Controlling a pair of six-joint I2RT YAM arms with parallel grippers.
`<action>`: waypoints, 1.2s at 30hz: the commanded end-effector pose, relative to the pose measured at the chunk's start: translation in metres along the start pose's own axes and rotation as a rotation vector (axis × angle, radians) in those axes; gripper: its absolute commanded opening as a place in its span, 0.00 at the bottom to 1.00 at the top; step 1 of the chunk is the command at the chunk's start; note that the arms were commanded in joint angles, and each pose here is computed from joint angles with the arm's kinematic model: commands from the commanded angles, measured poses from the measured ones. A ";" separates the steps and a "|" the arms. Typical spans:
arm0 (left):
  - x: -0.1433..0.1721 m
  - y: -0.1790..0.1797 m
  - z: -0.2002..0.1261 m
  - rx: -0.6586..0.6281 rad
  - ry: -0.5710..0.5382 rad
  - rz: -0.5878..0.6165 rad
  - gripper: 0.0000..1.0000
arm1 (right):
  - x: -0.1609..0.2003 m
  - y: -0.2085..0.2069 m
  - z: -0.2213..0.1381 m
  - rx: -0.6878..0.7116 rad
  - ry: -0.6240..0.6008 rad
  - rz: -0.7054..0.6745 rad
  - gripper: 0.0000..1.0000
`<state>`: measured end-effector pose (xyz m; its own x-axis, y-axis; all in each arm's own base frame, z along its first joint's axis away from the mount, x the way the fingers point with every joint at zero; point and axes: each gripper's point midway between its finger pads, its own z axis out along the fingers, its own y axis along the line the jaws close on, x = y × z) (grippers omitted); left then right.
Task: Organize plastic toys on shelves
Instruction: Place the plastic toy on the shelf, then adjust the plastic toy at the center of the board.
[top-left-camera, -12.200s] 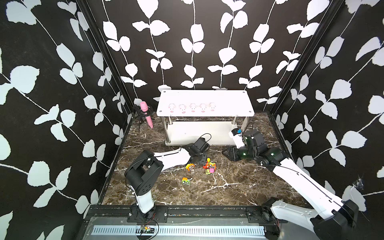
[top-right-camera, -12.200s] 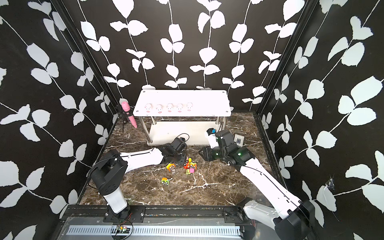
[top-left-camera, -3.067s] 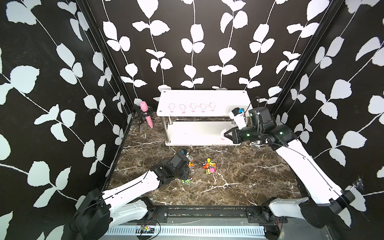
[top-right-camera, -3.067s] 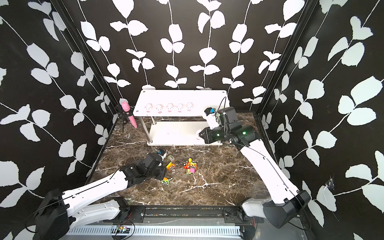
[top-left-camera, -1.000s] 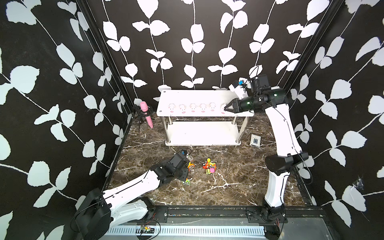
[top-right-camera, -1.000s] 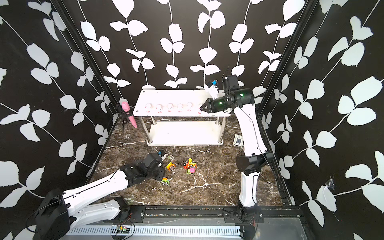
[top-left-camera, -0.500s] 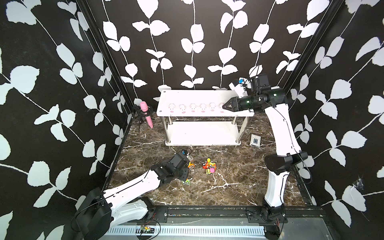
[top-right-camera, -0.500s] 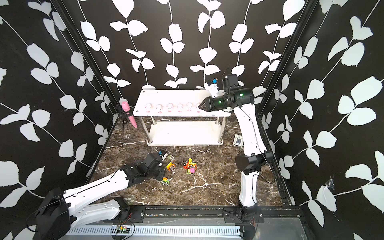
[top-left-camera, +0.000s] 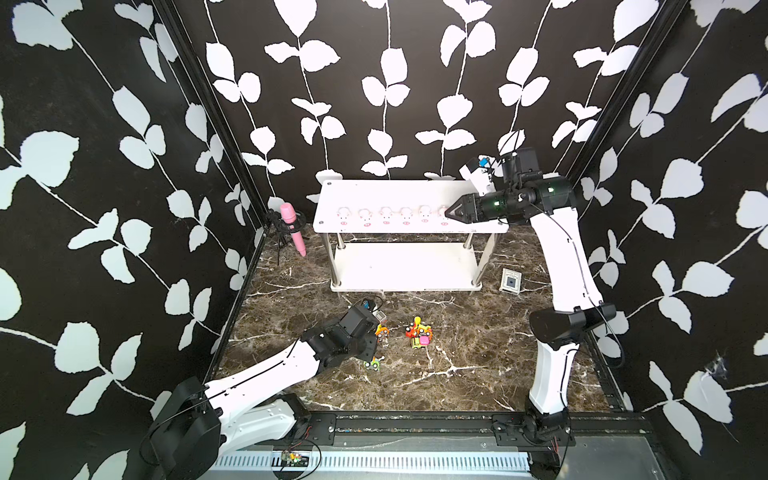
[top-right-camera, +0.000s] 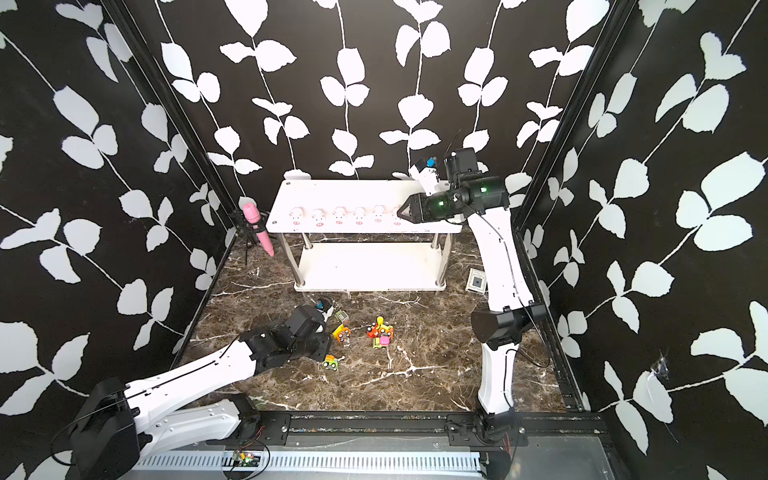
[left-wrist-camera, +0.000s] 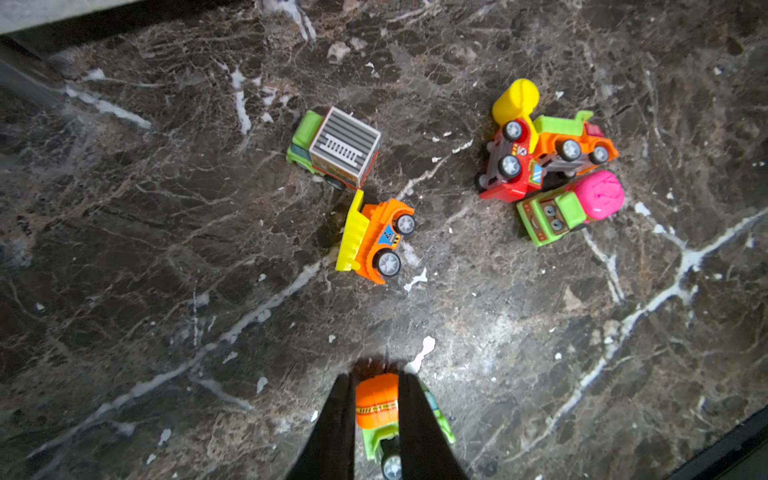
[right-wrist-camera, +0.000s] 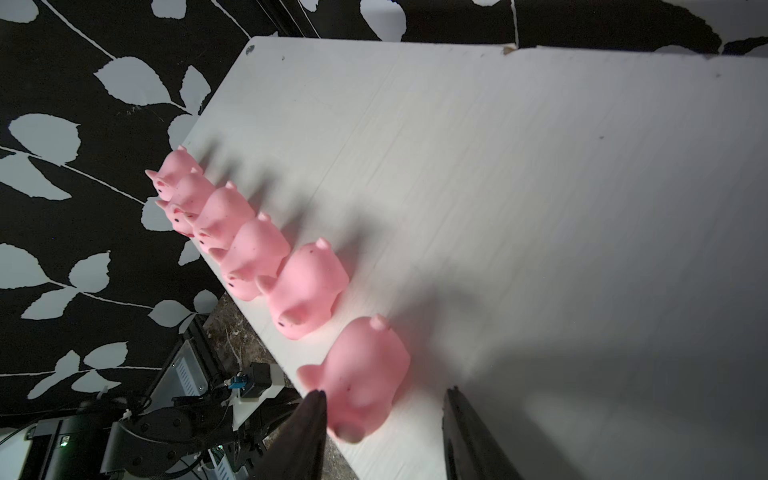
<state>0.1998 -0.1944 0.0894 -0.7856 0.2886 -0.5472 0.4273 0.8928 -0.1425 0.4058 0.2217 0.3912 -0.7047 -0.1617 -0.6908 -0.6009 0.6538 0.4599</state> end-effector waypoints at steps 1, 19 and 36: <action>-0.011 0.001 -0.008 -0.003 -0.047 -0.018 0.22 | -0.012 0.017 -0.030 0.026 -0.081 -0.066 0.50; -0.018 0.014 -0.013 -0.053 -0.101 -0.085 0.37 | 0.035 0.065 -0.048 -0.005 -0.108 -0.125 0.51; -0.019 0.005 0.023 -0.018 -0.029 -0.107 0.51 | 0.192 0.036 0.026 0.055 0.031 0.040 0.50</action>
<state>0.2182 -0.1976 0.0739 -0.8227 0.2043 -0.5305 0.3372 0.9267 -0.1661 0.2540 0.2291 0.2735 -0.7507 -0.1847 -0.6344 -0.5641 0.6791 0.4698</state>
